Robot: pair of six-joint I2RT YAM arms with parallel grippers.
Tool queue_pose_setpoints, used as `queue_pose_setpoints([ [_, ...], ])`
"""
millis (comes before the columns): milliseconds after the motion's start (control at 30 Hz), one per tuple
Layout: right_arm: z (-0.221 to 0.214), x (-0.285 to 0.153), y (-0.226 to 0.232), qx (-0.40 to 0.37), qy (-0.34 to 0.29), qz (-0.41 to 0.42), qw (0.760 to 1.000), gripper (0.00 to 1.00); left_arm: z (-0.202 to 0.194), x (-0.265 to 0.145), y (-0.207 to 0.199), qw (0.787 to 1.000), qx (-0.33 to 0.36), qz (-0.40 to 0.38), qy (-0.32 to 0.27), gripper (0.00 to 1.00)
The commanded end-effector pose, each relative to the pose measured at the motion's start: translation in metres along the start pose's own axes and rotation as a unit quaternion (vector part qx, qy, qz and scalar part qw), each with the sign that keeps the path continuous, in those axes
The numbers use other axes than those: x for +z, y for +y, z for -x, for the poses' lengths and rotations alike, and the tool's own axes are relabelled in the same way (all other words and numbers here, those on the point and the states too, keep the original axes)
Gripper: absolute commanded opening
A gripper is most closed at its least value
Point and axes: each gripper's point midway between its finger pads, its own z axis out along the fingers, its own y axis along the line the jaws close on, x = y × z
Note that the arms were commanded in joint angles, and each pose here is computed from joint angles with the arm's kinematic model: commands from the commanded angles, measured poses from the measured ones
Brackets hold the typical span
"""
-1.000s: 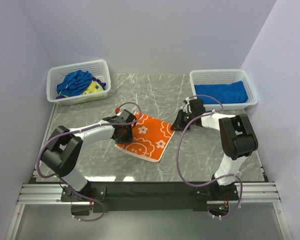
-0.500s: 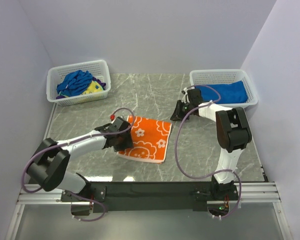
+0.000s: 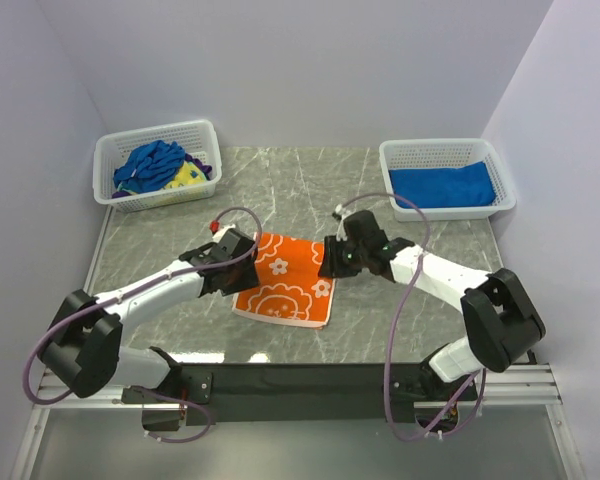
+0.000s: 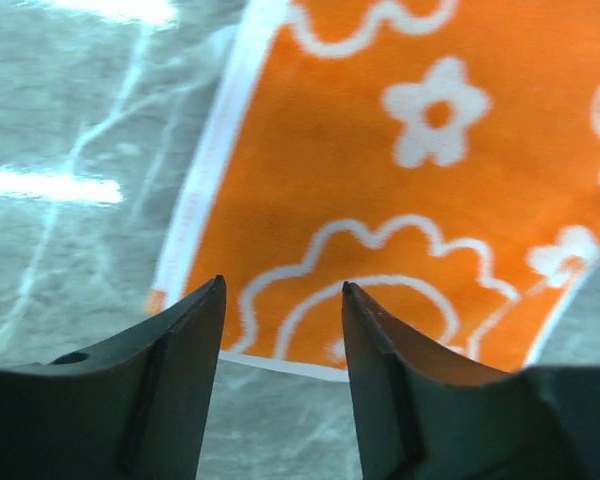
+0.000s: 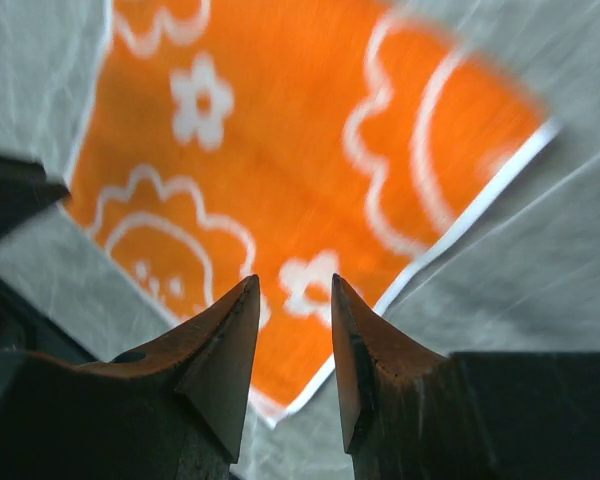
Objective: Fold and stack the towels
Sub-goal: Fold the towel
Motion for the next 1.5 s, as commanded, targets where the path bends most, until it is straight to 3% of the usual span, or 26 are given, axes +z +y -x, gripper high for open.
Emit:
queue_pose_setpoints([
  [0, -0.030, 0.003, 0.007, 0.012, 0.028, -0.001, 1.000, 0.42, 0.001, 0.010, 0.023, 0.999, 0.007, 0.044, -0.010, 0.53],
  [200, -0.063, 0.018, 0.009, 0.018, 0.074, 0.010, 0.997, 0.41, -0.015, 0.031, 0.033, 0.998, 0.014, 0.064, 0.021, 0.47],
  [300, -0.071, 0.024, -0.002, 0.014, 0.094, -0.010, 0.995, 0.41, -0.028, 0.038, 0.039, 0.996, 0.015, 0.071, 0.042, 0.38],
  [333, -0.069, 0.026, -0.006, 0.013, 0.091, -0.023, 0.995, 0.40, -0.034, 0.039, 0.041, 0.996, 0.014, 0.071, 0.053, 0.30],
  [433, -0.071, 0.029, -0.024, 0.018, 0.098, -0.052, 0.994, 0.39, -0.046, 0.041, 0.040, 0.996, 0.002, 0.059, 0.070, 0.18],
  [500, -0.067, 0.030, -0.039, 0.026, 0.093, -0.066, 0.993, 0.38, -0.057, 0.040, 0.027, 0.995, -0.015, 0.016, 0.093, 0.17],
  [600, -0.058, 0.026, -0.066, 0.038, 0.084, -0.099, 0.991, 0.38, -0.066, 0.032, 0.002, 0.991, -0.048, -0.050, 0.112, 0.18],
  [767, -0.033, 0.009, -0.093, 0.061, 0.050, -0.116, 0.990, 0.37, -0.070, 0.009, -0.015, 0.989, -0.067, -0.084, 0.102, 0.24],
  [1033, -0.003, -0.023, -0.069, 0.057, -0.013, -0.087, 0.995, 0.39, -0.036, -0.020, -0.012, 0.996, -0.050, -0.063, 0.031, 0.51],
  [1167, -0.010, -0.038, -0.078, 0.094, -0.039, -0.105, 0.989, 0.49, -0.046, -0.021, -0.026, 0.993, -0.047, -0.090, 0.064, 0.50],
  [1467, -0.052, -0.050, -0.094, 0.181, -0.050, -0.129, 0.974, 0.52, -0.085, -0.020, -0.024, 0.986, -0.044, -0.100, 0.127, 0.52],
])
